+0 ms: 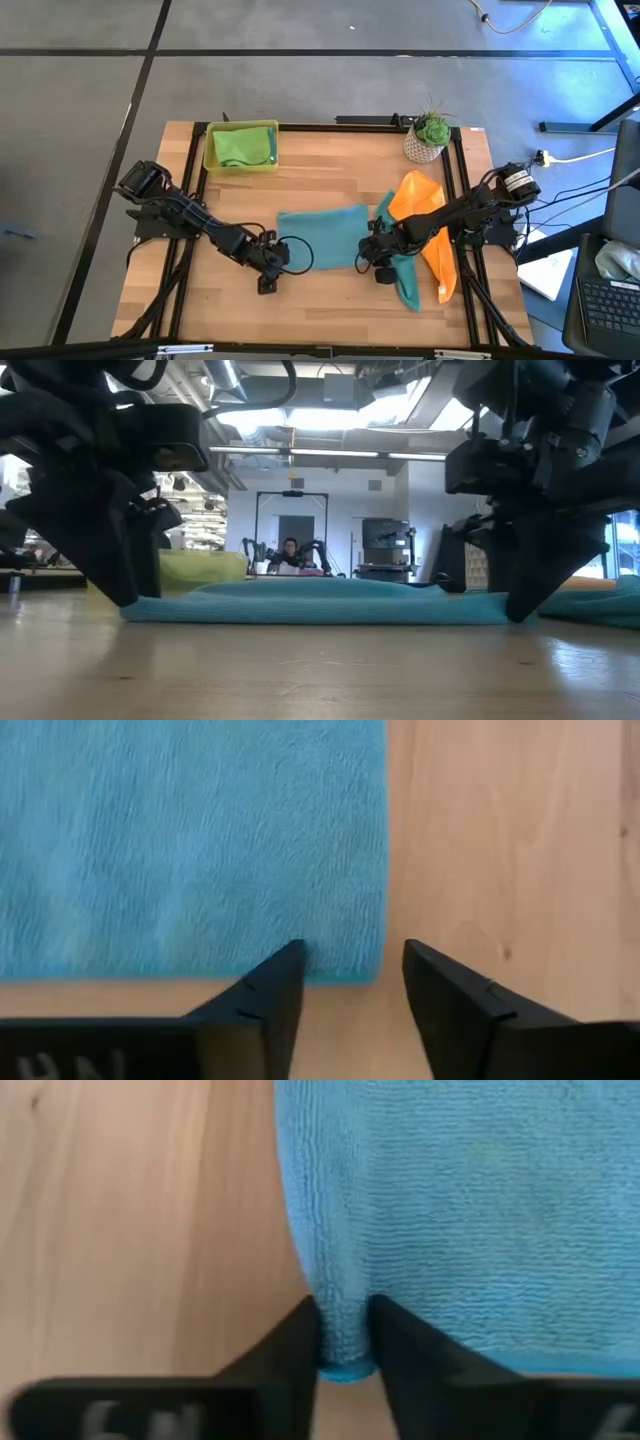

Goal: Fold microfiber towels
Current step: Fold the left blue towel

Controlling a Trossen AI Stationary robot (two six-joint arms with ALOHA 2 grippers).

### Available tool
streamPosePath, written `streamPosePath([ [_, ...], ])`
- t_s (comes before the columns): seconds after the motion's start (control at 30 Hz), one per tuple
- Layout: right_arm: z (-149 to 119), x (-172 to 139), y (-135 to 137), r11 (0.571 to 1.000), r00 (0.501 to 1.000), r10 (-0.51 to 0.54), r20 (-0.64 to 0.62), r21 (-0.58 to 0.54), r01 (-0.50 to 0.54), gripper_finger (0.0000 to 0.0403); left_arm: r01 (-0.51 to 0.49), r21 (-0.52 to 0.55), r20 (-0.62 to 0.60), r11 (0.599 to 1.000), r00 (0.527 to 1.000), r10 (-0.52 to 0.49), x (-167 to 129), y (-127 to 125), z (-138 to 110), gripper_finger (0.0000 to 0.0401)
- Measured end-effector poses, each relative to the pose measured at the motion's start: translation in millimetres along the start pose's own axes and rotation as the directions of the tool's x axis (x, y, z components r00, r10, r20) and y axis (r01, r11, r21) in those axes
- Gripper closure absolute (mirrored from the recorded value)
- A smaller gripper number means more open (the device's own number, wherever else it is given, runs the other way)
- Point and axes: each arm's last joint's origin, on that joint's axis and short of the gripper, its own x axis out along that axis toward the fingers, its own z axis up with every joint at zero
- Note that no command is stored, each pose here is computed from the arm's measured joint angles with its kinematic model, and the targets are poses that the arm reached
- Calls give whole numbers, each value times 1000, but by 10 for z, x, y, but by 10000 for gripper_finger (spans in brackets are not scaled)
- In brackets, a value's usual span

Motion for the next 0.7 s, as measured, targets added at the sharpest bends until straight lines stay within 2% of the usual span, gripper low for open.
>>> streamPosePath([
  [0.1,-34,-33,12,1000,999,7,-33,-6,-8,377,26,-30,-21,999,999,-26,-1,-12,-12,283],
  [0.13,-43,-44,12,1000,999,8,-40,-7,-8,388,34,-44,-30,998,999,-35,-1,-14,-15,300],
  [0.3,-44,-166,12,999,999,29,-30,23,-29,380,79,-122,-49,989,995,-86,-71,-6,5,385],
  [0.53,8,-344,20,998,998,55,41,15,-56,395,118,-176,16,977,993,-118,-319,29,94,398],
  [0.6,8,-346,23,998,997,67,40,15,-68,382,125,-164,29,978,992,-122,-375,34,103,400],
  [0.7,8,-346,24,997,997,70,38,21,-71,341,139,-178,45,974,990,-133,-462,41,114,397],
])
